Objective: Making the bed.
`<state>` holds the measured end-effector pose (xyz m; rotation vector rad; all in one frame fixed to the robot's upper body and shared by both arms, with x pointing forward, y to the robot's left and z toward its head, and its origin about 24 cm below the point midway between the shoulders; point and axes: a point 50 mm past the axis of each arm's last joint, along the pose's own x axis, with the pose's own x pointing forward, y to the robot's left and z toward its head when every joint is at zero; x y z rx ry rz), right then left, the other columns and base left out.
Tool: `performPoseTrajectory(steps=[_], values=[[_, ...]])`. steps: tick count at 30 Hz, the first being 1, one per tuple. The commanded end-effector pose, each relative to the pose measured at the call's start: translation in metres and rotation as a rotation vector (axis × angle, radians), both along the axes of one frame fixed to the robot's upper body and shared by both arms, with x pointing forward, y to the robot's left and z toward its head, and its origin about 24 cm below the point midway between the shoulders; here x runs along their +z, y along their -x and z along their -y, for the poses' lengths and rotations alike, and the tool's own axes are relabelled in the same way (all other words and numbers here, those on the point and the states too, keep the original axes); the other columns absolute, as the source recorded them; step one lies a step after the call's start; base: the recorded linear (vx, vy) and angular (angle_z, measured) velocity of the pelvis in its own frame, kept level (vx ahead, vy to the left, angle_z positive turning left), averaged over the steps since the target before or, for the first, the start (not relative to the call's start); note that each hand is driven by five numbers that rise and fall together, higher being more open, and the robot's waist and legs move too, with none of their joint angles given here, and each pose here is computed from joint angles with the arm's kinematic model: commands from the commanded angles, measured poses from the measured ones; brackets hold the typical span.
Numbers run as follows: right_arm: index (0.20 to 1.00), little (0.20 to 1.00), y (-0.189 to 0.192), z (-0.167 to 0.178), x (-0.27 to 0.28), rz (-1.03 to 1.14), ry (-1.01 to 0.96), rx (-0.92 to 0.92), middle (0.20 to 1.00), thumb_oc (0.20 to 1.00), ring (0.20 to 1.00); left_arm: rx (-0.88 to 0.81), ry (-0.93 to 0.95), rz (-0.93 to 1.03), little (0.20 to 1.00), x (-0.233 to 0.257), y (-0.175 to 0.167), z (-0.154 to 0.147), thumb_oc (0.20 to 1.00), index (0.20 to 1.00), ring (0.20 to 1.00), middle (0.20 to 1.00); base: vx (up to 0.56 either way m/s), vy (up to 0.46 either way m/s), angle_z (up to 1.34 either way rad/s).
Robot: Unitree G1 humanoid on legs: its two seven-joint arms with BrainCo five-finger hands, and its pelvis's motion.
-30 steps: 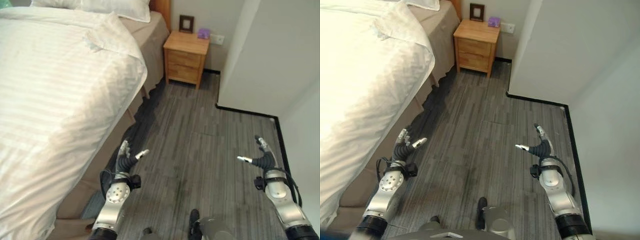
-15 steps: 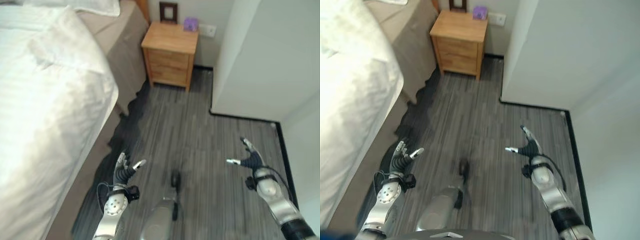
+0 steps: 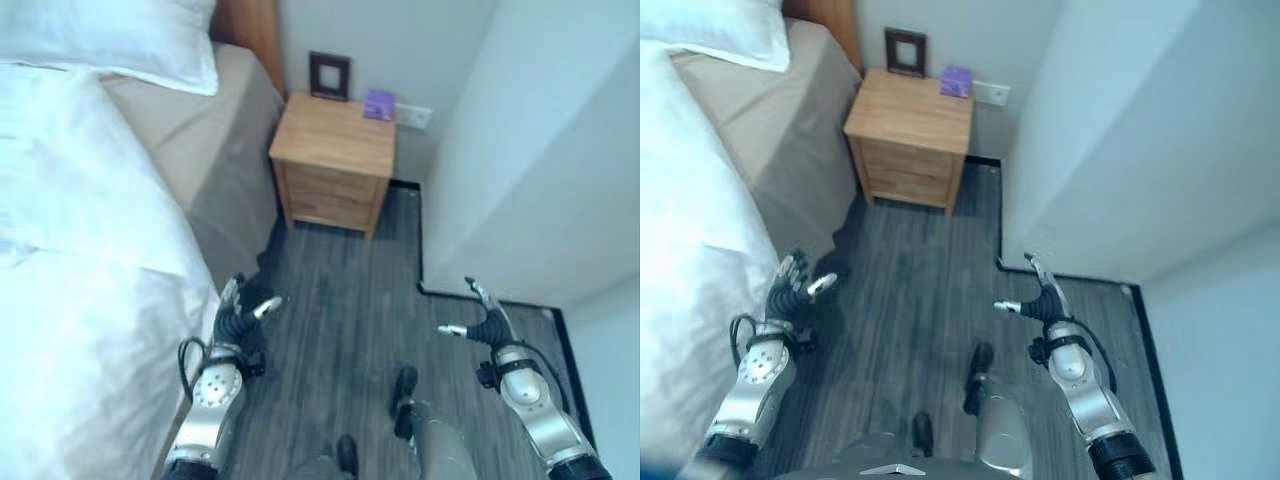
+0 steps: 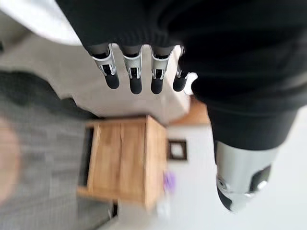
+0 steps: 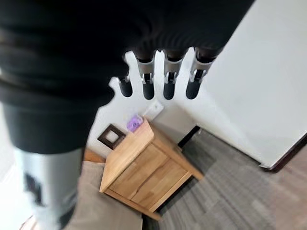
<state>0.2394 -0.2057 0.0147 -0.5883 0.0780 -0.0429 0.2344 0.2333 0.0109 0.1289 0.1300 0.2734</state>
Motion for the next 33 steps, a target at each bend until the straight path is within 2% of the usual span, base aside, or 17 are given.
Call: performPoseTrajectory(steps=[1, 7, 11, 16, 21, 27, 33], values=[[1.0, 1.0, -0.007, -0.002, 0.012, 0.072, 0.006, 0.012, 1.0, 1.0, 1.0, -0.02, -0.11, 0.033, 1.0, 0.007, 0.011, -0.011, 1.0, 1.0, 1.0, 1.0, 0.81, -0.364, 0.56], [1.0, 1.0, -0.012, 0.003, 0.02, 0.098, 0.032, 0.045, 1.0, 1.0, 1.0, 0.004, 0.008, 0.028, 1.0, -0.002, 0.018, -0.002, 1.0, 1.0, 1.0, 1.0, 0.4, -0.297, 0.36], [1.0, 1.0, -0.019, 0.014, 0.033, 0.133, 0.073, 0.031, 1.0, 1.0, 1.0, -0.014, 0.027, 0.096, 1.0, 0.012, 0.009, 0.005, 1.0, 1.0, 1.0, 1.0, 0.37, -0.347, -0.61], [1.0, 1.0, -0.024, 0.02, 0.038, 0.135, 0.123, 0.032, 1.0, 1.0, 1.0, -0.051, 0.05, 0.148, 1.0, 0.02, 0.007, 0.013, 1.0, 1.0, 1.0, 1.0, 0.28, -0.058, -0.46], [1.0, 1.0, -0.026, 0.017, 0.041, 0.153, 0.15, 0.038, 1.0, 1.0, 1.0, -0.059, 0.047, 0.145, 1.0, 0.021, 0.009, 0.012, 1.0, 1.0, 1.0, 1.0, 0.32, -0.059, 0.28], [1.0, 1.0, -0.034, -0.005, 0.048, 0.197, 0.171, 0.109, 1.0, 1.0, 1.0, -0.064, 0.002, 0.113, 1.0, 0.018, 0.009, 0.01, 1.0, 1.0, 1.0, 1.0, 0.27, 0.039, 0.53], [1.0, 1.0, -0.034, 0.001, 0.063, 0.263, 0.2, 0.092, 1.0, 1.0, 1.0, -0.083, -0.004, 0.179, 1.0, 0.033, 0.005, 0.008, 1.0, 1.0, 1.0, 1.0, 0.13, -0.285, 0.97]])
